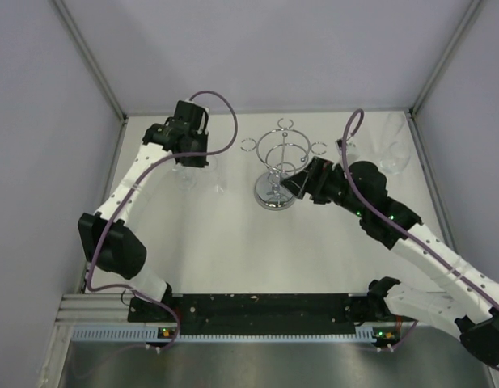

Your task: Take the wine glass off the wine glass rack

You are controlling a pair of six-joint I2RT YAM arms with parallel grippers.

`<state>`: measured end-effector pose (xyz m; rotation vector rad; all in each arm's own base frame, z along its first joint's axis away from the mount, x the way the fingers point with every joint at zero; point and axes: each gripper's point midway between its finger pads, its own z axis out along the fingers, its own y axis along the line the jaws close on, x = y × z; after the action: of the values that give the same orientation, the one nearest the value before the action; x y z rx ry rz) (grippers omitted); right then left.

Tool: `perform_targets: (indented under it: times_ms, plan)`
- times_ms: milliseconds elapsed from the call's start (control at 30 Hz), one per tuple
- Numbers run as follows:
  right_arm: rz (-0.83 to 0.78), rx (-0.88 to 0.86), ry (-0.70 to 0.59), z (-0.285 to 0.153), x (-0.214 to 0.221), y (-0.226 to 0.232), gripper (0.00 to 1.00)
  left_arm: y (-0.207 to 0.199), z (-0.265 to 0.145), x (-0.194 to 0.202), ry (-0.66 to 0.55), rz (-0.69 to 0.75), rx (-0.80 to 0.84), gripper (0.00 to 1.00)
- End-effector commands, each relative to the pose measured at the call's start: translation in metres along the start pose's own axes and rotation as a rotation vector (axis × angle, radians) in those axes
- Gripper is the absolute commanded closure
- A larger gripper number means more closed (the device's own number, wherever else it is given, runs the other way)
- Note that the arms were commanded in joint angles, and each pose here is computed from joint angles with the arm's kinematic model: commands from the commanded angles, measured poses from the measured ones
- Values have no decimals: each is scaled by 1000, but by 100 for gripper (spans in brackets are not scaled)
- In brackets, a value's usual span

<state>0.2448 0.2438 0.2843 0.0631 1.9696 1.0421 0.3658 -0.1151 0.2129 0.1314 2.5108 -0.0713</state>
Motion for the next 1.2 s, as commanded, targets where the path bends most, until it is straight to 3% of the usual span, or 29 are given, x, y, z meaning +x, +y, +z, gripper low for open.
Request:
perform_targets:
  times_ms: [0,500,633,867,900,967,1000,1167]
  plan:
    - [11,-76,-23,1,-11,13,15,0,-3,-13,-3,11,0,83]
    - [17,-79,1,8,-6,6,14,-1,12,-17,57,23,-22,79]
    - [15,-84,1,10,-7,7,14,0,7,-20,41,24,-25,72]
    - [20,-86,9,12,-6,7,13,2,-5,-26,4,25,-22,50]
    - [21,-90,7,12,-6,8,13,2,-6,-27,0,22,-21,38]
    - [16,-86,3,12,-7,8,13,2,-9,-29,-11,20,-21,27]
    - [13,-82,-3,11,-9,8,13,2,-12,-31,-19,17,-20,2]
    - [-10,-61,-24,10,-16,7,12,3,-29,-43,-78,8,-20,2]
